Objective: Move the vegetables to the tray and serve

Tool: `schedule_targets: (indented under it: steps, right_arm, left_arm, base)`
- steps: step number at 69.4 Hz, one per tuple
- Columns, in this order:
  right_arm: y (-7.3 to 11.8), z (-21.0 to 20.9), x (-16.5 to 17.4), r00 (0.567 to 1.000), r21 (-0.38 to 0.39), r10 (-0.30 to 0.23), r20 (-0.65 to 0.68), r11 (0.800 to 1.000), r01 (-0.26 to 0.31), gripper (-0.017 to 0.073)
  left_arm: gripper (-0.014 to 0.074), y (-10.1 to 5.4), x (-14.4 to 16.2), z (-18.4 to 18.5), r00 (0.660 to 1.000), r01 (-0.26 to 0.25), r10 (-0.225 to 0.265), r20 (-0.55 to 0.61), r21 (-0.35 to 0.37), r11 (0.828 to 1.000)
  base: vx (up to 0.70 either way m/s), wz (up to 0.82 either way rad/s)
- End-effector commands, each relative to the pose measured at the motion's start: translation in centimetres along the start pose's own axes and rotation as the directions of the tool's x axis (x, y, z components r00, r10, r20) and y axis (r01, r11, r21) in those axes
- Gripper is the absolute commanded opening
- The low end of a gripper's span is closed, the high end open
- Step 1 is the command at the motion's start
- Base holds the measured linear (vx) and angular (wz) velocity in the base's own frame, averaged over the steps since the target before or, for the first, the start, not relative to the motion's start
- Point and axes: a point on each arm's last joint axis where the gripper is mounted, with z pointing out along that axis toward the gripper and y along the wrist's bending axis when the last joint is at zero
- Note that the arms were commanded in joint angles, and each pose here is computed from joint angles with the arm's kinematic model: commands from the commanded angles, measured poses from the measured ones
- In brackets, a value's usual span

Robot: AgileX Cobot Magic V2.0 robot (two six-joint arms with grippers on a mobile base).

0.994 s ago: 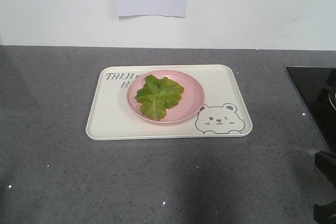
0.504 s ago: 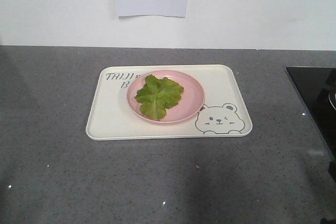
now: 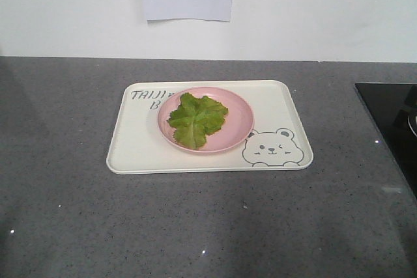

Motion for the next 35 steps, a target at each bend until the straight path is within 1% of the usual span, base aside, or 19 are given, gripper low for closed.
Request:
schedule_targets:
  steps: [1, 7, 14, 35]
  right_arm:
    - [-0.15, -0.29, -0.95, 0.991, 0.036, -0.006, 0.137, 0.999, 0.001, -0.0003]
    - [-0.29, -0.36, -1.17, 0.986, 0.064, -0.012, 0.164, 0.998, 0.001, -0.0003]
    - [-0.28, -0.37, -1.24, 0.985, 0.066, -0.02, 0.171, 0.998, 0.008, -0.0003]
    - [-0.27, -0.38, -1.29, 0.984, 0.064, -0.019, 0.177, 0.998, 0.007, -0.0001]
  left_arm:
    - [-0.0006, -0.06, -0.48, -0.1, 0.996, 0.006, -0.007, 0.087, 0.015, 1.0]
    - [-0.0006, -0.06, -0.48, -0.1, 0.996, 0.006, -0.007, 0.087, 0.015, 1.0]
    - [-0.0006, -0.06, -0.48, -0.1, 0.996, 0.006, -0.007, 0.087, 0.015, 1.0]
    - [-0.0006, -0.06, -0.48, -0.1, 0.996, 0.006, -0.007, 0.087, 0.015, 1.0]
  base:
    - [0.0, 0.0]
    - [0.0, 0.0]
    - [0.0, 0.0]
    - [0.0, 0.0]
